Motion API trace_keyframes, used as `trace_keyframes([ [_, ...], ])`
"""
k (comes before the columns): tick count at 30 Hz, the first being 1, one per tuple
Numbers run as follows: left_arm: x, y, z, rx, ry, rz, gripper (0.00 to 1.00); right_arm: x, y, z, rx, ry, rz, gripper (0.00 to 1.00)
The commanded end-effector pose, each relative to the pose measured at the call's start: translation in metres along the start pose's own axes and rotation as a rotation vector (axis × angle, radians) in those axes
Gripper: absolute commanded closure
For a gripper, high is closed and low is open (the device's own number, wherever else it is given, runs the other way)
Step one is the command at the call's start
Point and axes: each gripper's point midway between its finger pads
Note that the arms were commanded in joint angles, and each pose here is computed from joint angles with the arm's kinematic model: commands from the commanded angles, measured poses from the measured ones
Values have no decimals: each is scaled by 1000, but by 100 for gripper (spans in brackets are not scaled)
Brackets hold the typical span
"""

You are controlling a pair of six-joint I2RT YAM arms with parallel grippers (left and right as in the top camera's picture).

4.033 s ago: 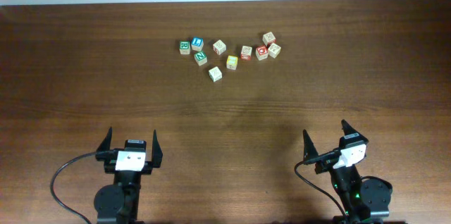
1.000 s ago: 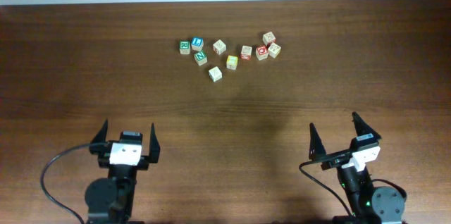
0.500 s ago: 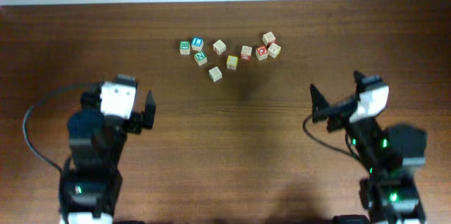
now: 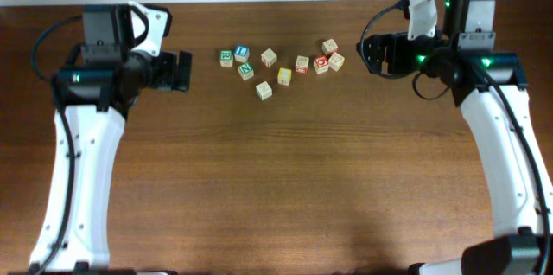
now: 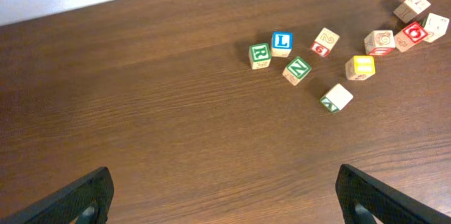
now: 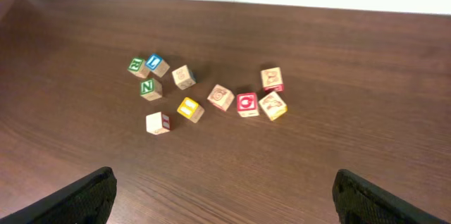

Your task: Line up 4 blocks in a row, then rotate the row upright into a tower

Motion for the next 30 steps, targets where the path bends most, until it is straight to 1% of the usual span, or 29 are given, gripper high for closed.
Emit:
trace_keyframes([
  [1, 8, -12, -18, -108, 4, 41, 1, 9, 4, -8, 49, -8, 0, 2],
  [3, 4, -12, -30, -112, 26, 44, 1, 13, 2, -17, 57, -20, -13, 2],
  [7, -5, -13, -50, -129, 72, 51, 1, 10, -12, -48, -26, -3, -256, 2],
  [10, -5, -13, -50, -129, 74, 51, 1, 12, -13, -64, -103, 28, -372, 2],
  [14, -5, -13, -50, -129, 74, 51, 1, 14, -18, -92, -205, 98, -460, 2],
  [16, -5, -13, -50, -129, 74, 51, 1, 9, -23, -114, -252, 144, -515, 2],
  [18, -5, -13, -50, -130, 74, 51, 1, -4, -32, -142, -284, 183, -590, 2],
  [20, -5, -13, -50, -130, 74, 51, 1, -16, -39, -166, -304, 197, -638, 2],
  [22, -5, -13, -50, -130, 74, 51, 1, -22, -44, -184, -330, 187, -626, 2],
  [23, -5, -13, -50, -130, 74, 51, 1, -26, -51, -189, -385, 166, -647, 2],
  [24, -5, -13, -50, -130, 74, 52, 1, -29, -59, -193, -452, 137, -655, 4],
  [26, -5, -14, -50, -130, 74, 51, 1, -37, -63, -203, -506, 114, -635, 15],
  [27, -5, -14, -50, -130, 74, 51, 1, -41, -64, -209, -530, 110, -622, 18],
  [30, -5, -14, -50, -130, 74, 51, 1, -55, -73, -226, -564, 119, -608, 21],
])
Point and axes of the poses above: each gripper's point midway between its finger pads, its own z axis back along the fingers, its own y axis along the line the jaws close on, x = y × z, and after that the axes turned 9 degrees about -z, right-handed
